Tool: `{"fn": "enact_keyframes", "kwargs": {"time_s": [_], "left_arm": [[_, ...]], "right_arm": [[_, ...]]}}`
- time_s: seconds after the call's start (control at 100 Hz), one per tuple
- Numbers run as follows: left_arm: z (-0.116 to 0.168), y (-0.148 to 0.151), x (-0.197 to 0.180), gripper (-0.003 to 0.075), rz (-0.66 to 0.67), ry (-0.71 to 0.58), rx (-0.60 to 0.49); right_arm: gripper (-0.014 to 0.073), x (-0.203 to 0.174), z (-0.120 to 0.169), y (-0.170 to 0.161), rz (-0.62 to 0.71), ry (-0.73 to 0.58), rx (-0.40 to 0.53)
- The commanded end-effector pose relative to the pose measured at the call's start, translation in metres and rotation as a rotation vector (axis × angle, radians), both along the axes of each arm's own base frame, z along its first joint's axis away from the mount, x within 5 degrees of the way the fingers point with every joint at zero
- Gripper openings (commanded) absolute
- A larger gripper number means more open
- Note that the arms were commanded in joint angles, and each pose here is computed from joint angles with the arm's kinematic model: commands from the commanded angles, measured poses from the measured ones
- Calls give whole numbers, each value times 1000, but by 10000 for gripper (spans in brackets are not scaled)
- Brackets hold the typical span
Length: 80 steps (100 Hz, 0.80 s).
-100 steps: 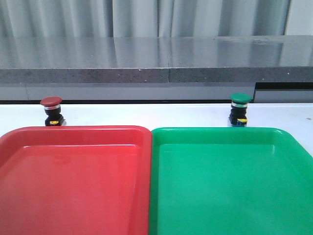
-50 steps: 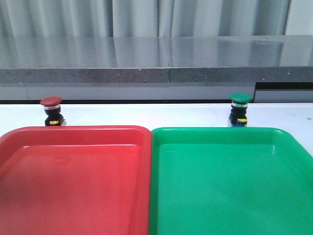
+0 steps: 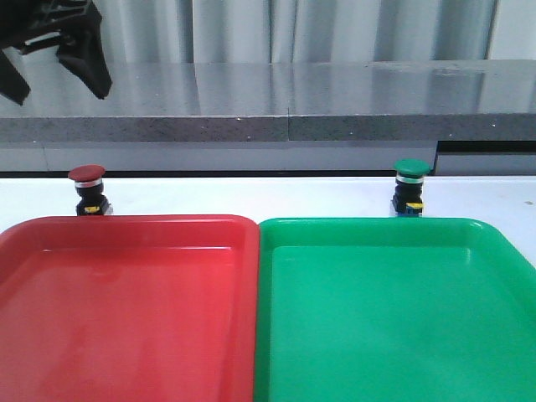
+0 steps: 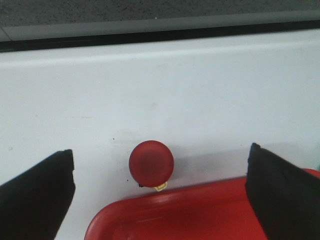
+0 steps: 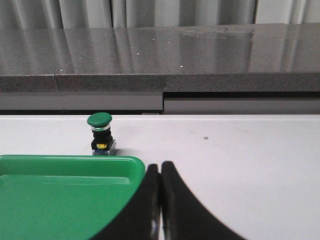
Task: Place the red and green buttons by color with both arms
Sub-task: 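Lower the left gripper over the red button and close on it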
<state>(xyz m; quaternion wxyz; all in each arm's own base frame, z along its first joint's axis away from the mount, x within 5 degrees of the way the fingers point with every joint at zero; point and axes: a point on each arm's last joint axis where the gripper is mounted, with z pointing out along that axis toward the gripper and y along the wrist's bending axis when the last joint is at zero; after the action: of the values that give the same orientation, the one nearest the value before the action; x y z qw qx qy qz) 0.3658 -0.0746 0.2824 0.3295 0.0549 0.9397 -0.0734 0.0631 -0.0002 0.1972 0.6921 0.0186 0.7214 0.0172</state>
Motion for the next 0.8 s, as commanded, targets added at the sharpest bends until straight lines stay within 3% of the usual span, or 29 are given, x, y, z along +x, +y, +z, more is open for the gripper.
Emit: {"fn": "enact_keyframes", "kwargs": {"time_s": [0.0,0.54,0.66,0.79], "left_arm": [[17,-5,10,662,3,-86,-32],[-51,-10,38,653,7,60,-2],[-55,-11,39,589,7,64,-1],[-54,-11,40,449,8,53,-3]], "right_arm": [[-60,0,12,1,13,-92,-13],[-60,0,12,1,13,-92,-13],[-60,0,12,1,13,-92,-13],[-60,0,12,1,13,-92,-13]]}}
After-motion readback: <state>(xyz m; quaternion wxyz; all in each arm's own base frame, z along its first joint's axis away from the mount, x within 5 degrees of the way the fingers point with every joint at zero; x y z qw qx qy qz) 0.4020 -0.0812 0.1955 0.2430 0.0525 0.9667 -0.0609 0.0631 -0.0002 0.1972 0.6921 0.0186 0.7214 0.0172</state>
